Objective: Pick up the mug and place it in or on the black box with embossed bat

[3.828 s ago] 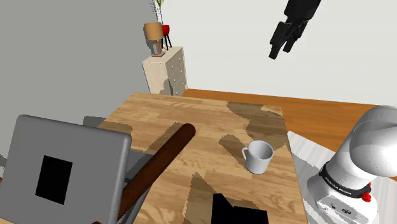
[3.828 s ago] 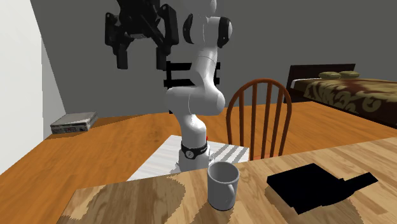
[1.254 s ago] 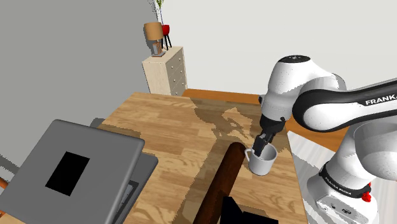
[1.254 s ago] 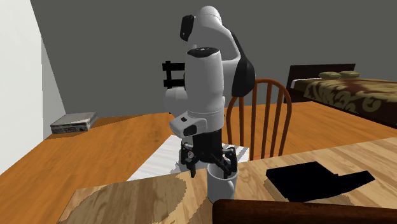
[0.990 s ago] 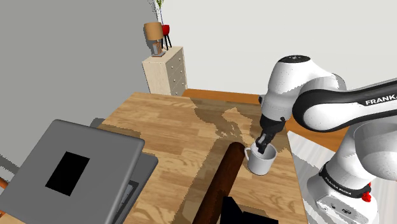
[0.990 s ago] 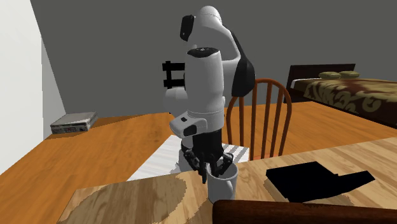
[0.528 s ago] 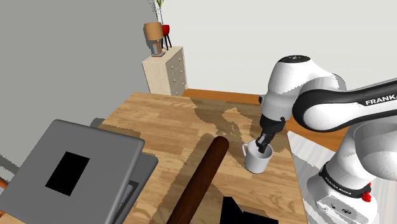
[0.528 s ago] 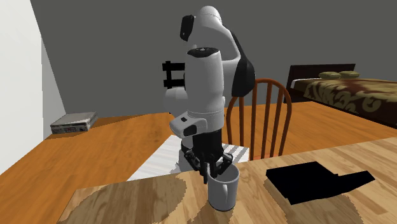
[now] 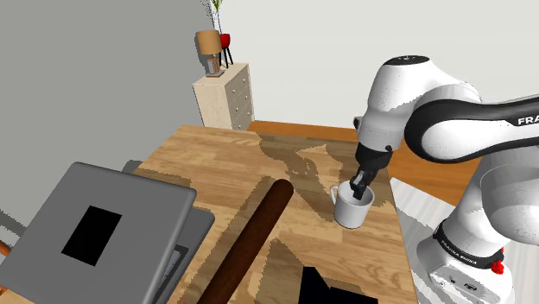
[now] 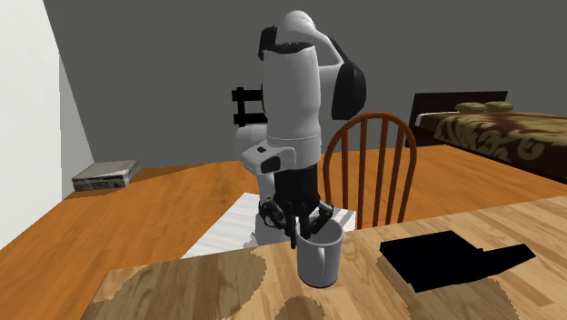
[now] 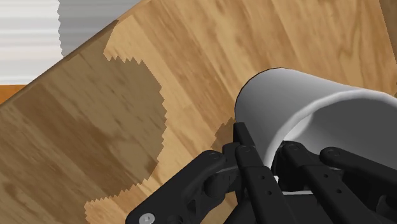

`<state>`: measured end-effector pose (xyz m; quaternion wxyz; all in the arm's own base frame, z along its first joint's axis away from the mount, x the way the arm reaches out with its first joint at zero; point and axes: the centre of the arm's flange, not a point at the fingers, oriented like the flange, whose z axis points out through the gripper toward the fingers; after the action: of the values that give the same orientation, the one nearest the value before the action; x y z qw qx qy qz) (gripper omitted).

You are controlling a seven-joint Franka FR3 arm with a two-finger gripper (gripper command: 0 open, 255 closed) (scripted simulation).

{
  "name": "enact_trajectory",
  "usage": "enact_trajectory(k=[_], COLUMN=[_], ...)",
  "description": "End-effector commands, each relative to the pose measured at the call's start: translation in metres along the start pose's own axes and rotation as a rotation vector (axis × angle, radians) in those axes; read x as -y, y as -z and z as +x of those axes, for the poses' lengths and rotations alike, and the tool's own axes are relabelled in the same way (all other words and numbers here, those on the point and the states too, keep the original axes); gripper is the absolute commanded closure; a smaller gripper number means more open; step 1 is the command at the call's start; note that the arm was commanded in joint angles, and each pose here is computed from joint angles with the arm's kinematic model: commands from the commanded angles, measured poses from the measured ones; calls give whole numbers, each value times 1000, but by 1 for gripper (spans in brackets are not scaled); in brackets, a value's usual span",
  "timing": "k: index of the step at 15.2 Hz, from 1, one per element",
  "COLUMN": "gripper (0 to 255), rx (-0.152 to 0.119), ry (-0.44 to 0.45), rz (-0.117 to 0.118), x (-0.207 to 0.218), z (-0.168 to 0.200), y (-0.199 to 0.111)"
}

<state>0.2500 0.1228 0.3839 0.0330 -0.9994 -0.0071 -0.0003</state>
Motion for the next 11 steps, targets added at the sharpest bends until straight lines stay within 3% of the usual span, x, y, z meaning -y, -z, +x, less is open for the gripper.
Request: enact_trajectory(k=[1,11], gripper=[255,255], rx=[0,0], ry=[0,0], rz=[0,0], x=[1,5], z=[0,0], y=[12,65])
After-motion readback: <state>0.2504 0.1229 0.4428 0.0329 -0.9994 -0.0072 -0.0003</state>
